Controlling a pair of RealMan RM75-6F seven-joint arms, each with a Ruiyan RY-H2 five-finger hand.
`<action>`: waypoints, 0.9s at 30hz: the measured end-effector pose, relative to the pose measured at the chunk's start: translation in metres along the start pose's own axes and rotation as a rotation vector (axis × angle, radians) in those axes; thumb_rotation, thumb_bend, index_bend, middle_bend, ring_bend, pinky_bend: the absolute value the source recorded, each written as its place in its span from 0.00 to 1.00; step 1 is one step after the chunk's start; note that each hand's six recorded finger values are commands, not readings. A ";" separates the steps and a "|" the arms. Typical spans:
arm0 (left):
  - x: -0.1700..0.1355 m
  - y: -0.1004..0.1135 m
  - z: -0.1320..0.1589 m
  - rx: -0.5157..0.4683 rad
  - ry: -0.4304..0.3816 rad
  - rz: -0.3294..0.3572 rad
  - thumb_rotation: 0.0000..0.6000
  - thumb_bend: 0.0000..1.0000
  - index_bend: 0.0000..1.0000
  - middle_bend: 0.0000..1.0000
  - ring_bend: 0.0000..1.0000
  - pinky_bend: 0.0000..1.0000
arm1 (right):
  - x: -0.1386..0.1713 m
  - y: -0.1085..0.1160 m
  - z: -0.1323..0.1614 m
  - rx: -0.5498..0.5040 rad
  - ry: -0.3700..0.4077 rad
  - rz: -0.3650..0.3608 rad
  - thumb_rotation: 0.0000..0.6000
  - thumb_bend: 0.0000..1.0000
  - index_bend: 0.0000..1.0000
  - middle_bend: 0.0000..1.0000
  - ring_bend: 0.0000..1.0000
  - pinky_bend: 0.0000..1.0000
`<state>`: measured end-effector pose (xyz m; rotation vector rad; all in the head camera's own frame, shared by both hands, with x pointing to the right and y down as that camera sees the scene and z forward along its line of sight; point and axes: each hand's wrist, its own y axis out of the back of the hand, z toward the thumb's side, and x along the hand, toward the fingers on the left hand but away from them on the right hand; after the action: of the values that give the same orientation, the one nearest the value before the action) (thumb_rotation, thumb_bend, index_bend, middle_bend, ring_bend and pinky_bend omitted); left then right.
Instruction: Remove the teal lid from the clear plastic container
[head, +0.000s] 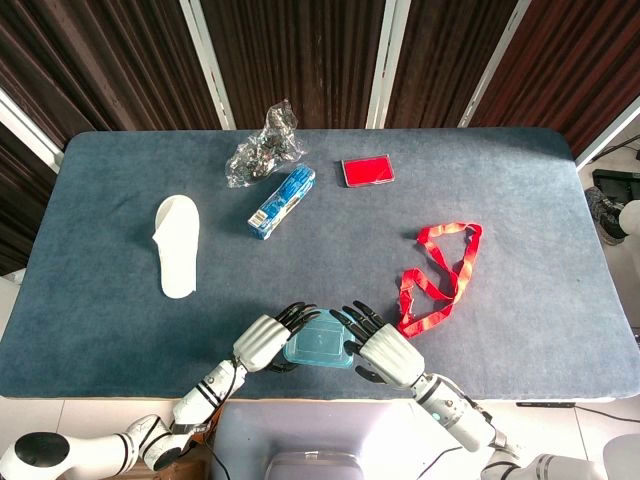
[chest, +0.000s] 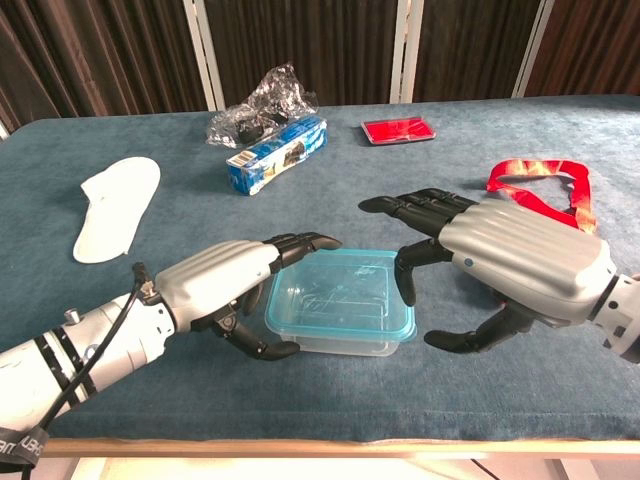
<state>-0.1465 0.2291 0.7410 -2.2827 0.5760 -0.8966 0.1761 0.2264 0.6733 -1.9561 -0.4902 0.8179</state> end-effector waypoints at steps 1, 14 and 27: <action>0.000 0.000 0.000 0.000 0.000 0.001 1.00 0.35 0.00 0.69 0.51 0.65 | 0.000 0.000 0.000 -0.001 0.001 0.002 1.00 0.37 0.64 0.12 0.00 0.00; 0.000 -0.001 -0.001 0.000 0.003 -0.006 1.00 0.35 0.00 0.71 0.53 0.66 | -0.006 -0.006 0.006 -0.007 0.002 0.013 1.00 0.37 0.64 0.12 0.00 0.00; -0.002 -0.003 -0.002 0.001 0.001 -0.008 1.00 0.35 0.00 0.72 0.54 0.67 | -0.014 -0.009 0.012 -0.019 0.001 0.013 1.00 0.37 0.64 0.12 0.00 0.00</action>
<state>-0.1491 0.2314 0.7433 -2.2851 0.5671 -0.9024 0.1573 0.2297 0.6821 -1.9786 -0.4864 0.8238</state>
